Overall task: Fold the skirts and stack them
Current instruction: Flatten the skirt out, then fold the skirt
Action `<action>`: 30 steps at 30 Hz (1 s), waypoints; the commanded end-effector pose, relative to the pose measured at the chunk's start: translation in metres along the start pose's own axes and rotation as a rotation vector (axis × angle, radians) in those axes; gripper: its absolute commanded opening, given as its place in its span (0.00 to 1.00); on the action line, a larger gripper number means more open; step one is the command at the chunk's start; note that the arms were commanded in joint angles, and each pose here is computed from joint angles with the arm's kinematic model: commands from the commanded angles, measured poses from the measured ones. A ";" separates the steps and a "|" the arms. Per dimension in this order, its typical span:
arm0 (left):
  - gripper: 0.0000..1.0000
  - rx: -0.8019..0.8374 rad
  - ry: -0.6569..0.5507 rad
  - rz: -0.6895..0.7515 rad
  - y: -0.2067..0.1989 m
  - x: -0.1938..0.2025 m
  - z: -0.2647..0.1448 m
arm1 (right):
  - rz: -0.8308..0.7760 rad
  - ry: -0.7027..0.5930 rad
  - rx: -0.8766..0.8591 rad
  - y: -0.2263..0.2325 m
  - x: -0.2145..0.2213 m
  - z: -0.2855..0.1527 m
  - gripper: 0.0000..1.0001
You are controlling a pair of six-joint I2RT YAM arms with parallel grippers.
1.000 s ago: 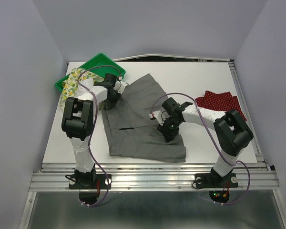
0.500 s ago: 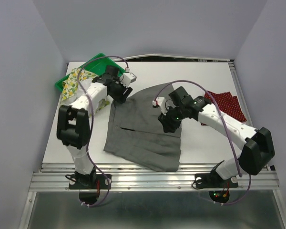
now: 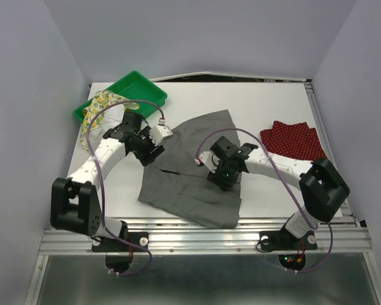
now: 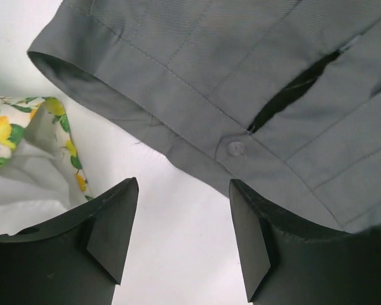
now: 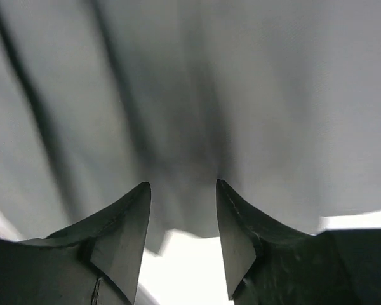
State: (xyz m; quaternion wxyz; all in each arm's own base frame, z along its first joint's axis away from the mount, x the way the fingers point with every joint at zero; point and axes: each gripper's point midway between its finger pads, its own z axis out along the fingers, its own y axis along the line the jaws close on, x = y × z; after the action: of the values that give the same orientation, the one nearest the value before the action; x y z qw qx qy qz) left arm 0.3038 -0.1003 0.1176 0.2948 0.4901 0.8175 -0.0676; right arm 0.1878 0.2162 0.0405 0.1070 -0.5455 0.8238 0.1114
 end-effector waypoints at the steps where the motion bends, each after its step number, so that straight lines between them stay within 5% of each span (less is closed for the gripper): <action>1: 0.74 -0.118 -0.131 -0.045 0.044 -0.052 -0.006 | -0.026 -0.290 0.265 -0.087 -0.090 -0.053 0.54; 3: 0.76 -0.109 -0.137 -0.060 0.055 -0.063 0.005 | -0.004 -0.372 0.303 -0.136 -0.109 -0.081 0.62; 7: 0.98 -0.102 -0.147 -0.075 0.082 -0.088 0.021 | -0.054 -0.392 0.391 -0.211 -0.125 -0.096 0.73; 14: 0.99 -0.109 -0.132 -0.105 0.113 -0.103 0.054 | -0.134 -0.446 0.419 -0.314 -0.158 -0.078 0.88; 20: 0.99 -0.086 -0.155 -0.134 0.114 -0.109 0.066 | -0.243 -0.522 0.346 -0.346 -0.176 -0.049 0.95; 26: 0.99 -0.075 -0.119 -0.145 0.113 -0.099 0.078 | -0.299 -0.453 0.204 -0.334 -0.155 0.013 0.96; 29: 0.99 -0.084 -0.063 -0.125 0.116 -0.086 0.085 | -0.291 -0.377 0.138 -0.325 -0.132 0.040 0.82; 30: 0.99 -0.074 -0.042 -0.118 0.115 -0.081 0.089 | -0.288 -0.358 0.121 -0.322 -0.126 0.045 0.68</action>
State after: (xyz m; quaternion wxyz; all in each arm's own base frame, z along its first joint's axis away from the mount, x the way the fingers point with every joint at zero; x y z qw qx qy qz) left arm 0.4578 -0.1431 0.1079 0.3297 0.4171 0.8431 -0.0802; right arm 0.5568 0.2183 0.0423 0.3481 -0.5904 0.7183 0.1199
